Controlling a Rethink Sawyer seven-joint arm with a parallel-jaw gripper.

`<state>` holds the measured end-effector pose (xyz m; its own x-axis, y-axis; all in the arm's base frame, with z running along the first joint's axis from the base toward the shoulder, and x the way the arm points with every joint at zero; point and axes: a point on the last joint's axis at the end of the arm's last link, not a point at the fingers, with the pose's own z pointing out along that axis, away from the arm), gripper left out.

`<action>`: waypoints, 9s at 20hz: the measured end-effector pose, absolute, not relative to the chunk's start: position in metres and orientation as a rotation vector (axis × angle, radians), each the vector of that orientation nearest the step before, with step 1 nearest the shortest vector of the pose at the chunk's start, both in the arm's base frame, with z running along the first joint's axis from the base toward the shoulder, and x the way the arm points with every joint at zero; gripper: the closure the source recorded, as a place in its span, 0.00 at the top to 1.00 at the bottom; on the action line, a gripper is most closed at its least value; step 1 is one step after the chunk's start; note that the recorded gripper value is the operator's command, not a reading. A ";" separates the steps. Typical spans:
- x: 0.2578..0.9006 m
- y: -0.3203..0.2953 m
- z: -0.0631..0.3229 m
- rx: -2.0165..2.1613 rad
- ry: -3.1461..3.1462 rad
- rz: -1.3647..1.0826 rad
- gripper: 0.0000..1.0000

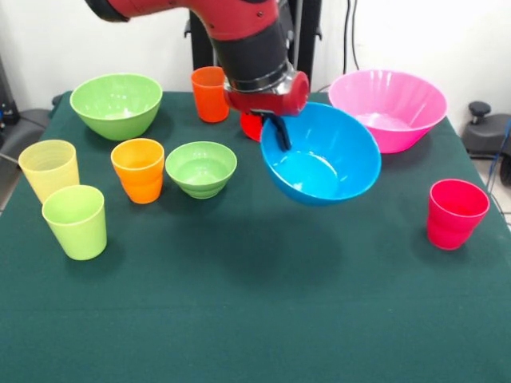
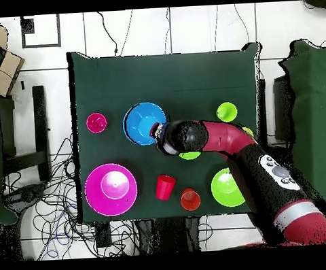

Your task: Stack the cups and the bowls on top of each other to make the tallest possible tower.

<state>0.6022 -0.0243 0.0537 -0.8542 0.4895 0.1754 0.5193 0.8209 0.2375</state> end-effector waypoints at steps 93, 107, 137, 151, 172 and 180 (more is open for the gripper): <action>0.489 -0.158 0.048 -0.773 -3.047 -0.278 0.00; 0.500 -0.164 0.044 -0.800 -3.071 -0.290 0.00; 0.488 -0.149 0.007 -0.868 -3.027 -0.430 0.00; 0.479 -0.184 0.009 -0.978 -3.010 -0.431 0.00; 0.485 -0.171 0.009 -0.938 -3.028 -0.435 0.00; 0.490 -0.167 0.010 -0.936 -3.050 -0.443 0.00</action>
